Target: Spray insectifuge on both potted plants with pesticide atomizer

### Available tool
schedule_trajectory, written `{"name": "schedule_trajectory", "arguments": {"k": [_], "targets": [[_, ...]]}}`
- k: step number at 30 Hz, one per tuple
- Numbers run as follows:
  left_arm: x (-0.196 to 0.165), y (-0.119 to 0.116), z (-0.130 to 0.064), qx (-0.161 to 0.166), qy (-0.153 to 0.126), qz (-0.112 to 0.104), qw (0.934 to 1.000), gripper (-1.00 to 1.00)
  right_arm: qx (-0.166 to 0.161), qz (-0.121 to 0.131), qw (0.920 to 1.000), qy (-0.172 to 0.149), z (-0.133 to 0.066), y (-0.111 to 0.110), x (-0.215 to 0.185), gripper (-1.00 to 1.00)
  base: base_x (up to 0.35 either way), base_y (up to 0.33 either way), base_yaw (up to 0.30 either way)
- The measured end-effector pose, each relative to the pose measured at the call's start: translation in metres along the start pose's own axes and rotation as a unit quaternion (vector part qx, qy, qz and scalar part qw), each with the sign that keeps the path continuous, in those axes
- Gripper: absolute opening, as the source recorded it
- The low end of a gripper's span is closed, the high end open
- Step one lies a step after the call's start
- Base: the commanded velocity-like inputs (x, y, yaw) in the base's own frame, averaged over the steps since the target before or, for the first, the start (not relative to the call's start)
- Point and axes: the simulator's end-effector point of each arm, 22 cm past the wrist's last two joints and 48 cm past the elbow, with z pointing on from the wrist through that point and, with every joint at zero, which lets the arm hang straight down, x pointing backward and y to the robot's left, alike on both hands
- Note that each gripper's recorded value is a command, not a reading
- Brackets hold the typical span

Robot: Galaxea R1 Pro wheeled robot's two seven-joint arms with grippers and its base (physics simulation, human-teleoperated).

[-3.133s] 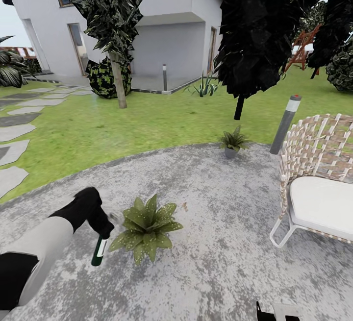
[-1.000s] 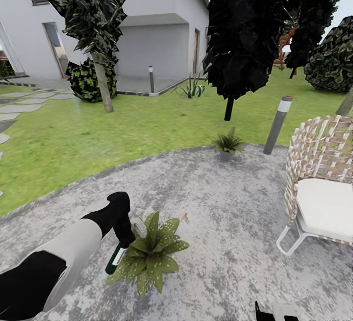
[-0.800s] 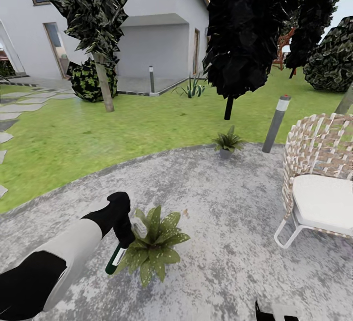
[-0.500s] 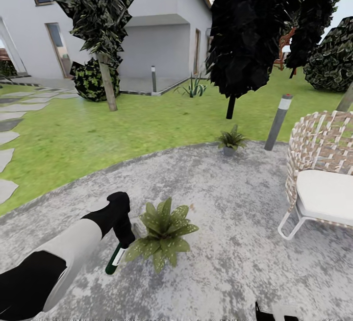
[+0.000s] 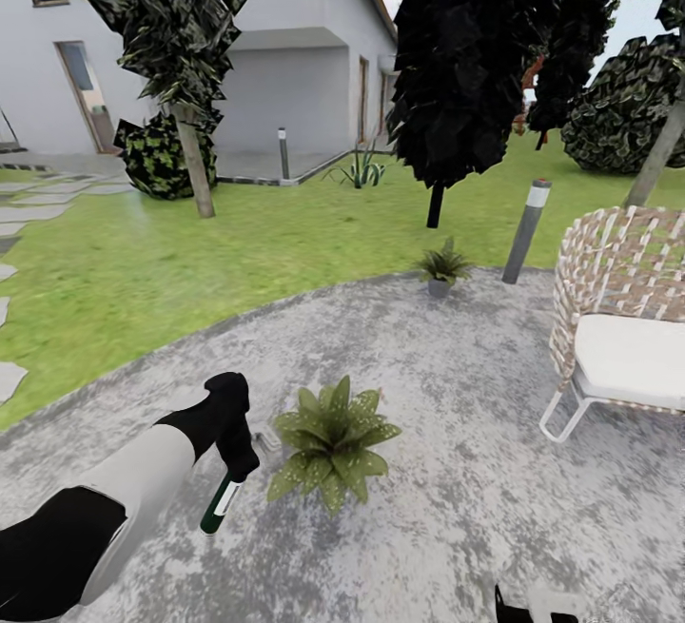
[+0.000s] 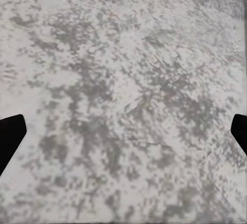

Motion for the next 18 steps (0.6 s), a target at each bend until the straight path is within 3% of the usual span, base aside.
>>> {"name": "schedule_trajectory", "arguments": {"k": [7,10,12,13,17,18], "targets": [[0.0,0.001,-0.001,-0.002,-0.001,0.0,1.0,-1.0,0.0,0.0,1.0,0.0,0.0,0.0,0.0,1.0,0.226,0.244,-0.269],[0.022,-0.003,0.022,0.01,0.008,-0.005,0.9999,-1.0,0.0,0.0,1.0,0.0,0.0,0.0,0.0,1.0,0.148,0.157,-0.043],[0.027,-0.013,0.037,0.023,0.0,0.018,0.9996,-1.0,-0.001,0.0,1.0,-0.001,0.0,0.0,0.0,1.0,0.027,0.028,-0.006],[0.022,-0.02,0.042,0.038,-0.027,0.037,0.9982,-1.0,0.0,0.0,1.0,-0.001,0.0,0.0,0.0,1.0,0.007,0.007,-0.002],[0.002,-0.016,0.035,0.057,-0.104,0.012,0.9929,-1.0,-0.001,-0.001,1.0,-0.001,0.0,0.0,-0.001,1.0,0.002,0.002,0.0],[-0.003,-0.014,0.033,0.059,-0.123,0.019,0.9905,-1.0,-0.001,-0.002,1.0,-0.001,0.001,0.0,-0.001,1.0,-0.048,0.0,0.0]]}}
